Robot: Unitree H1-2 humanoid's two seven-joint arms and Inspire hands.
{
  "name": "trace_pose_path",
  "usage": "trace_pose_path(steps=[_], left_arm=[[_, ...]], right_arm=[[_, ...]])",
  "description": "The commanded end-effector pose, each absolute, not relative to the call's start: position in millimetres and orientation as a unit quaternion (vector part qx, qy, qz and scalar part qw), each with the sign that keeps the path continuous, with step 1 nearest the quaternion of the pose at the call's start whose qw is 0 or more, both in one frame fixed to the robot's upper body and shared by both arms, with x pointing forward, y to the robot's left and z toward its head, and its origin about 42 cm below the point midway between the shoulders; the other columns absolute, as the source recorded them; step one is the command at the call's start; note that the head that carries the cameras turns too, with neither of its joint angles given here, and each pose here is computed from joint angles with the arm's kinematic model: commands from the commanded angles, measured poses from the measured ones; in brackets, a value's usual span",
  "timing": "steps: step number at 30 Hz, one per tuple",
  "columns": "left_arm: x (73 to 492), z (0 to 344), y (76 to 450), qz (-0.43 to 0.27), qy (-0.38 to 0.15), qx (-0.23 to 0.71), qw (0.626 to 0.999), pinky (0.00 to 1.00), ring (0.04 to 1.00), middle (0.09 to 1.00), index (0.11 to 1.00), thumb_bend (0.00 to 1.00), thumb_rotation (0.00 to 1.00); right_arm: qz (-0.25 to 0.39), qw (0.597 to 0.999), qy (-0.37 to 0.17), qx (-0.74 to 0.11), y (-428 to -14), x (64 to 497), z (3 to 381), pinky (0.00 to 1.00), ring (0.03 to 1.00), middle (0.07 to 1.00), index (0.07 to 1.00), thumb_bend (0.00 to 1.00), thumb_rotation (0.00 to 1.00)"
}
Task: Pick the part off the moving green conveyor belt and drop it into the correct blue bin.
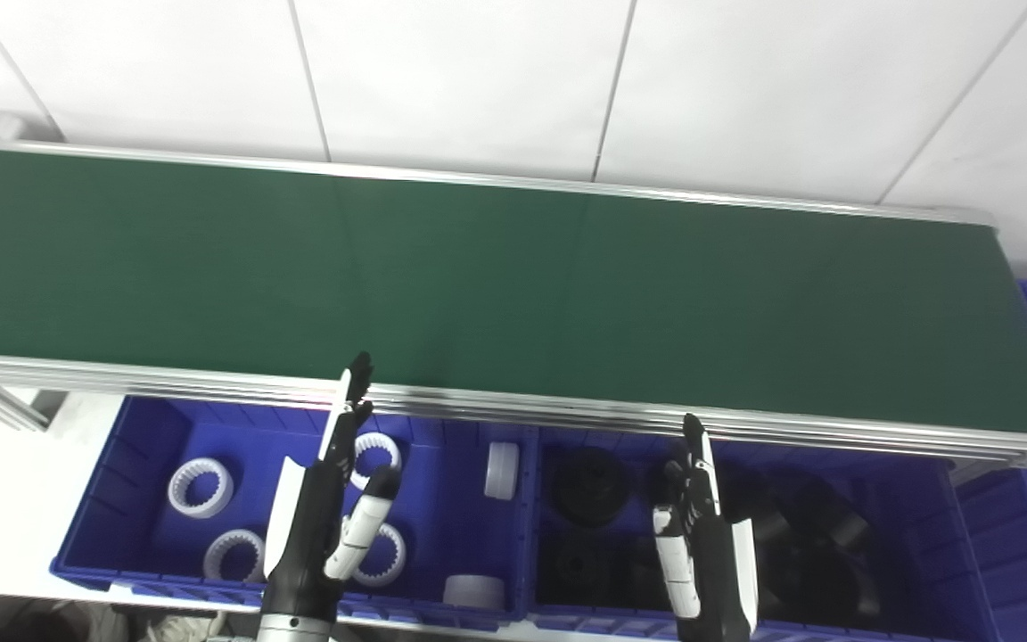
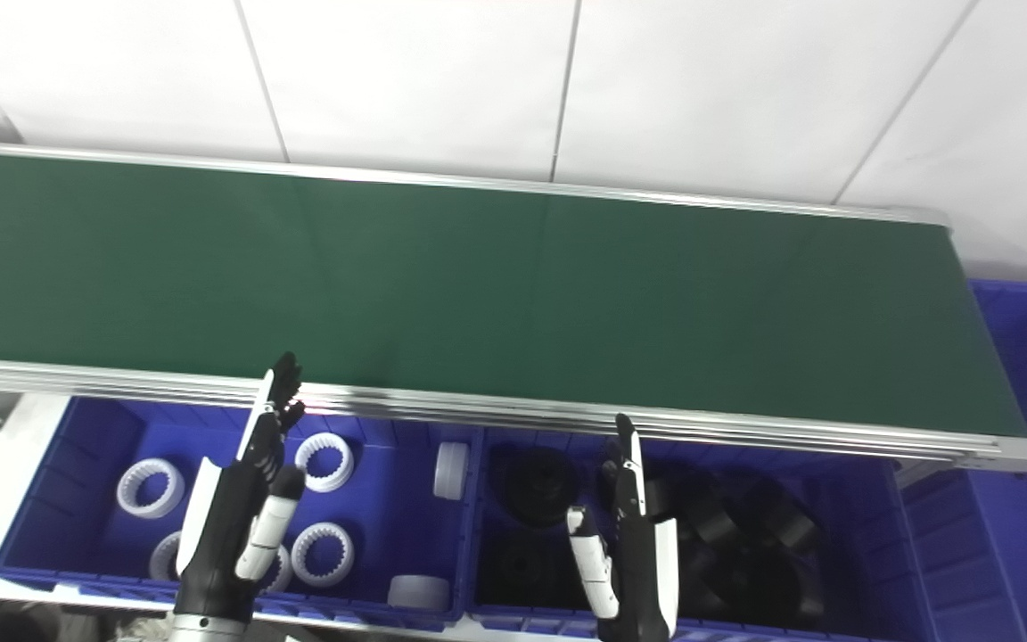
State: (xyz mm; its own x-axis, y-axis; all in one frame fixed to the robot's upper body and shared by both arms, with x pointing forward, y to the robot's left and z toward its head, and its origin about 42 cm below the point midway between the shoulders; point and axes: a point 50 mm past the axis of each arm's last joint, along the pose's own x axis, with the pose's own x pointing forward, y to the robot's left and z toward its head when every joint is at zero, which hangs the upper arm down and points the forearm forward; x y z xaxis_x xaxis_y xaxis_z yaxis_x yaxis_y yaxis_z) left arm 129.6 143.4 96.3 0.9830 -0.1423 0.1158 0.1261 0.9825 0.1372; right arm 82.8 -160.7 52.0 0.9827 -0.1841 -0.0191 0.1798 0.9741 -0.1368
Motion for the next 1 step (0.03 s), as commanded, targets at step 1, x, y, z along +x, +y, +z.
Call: trace_pose_path(steps=[1], left_arm=[[132.2,106.0,138.5,-0.053,-0.100,0.043,0.993,0.96,1.000,1.000,1.000,0.84,1.00]], right_arm=[[-0.094,0.993,-0.017,-0.064,-157.5,84.5,57.2,0.93,0.968,1.000,0.998,0.64,1.00]])
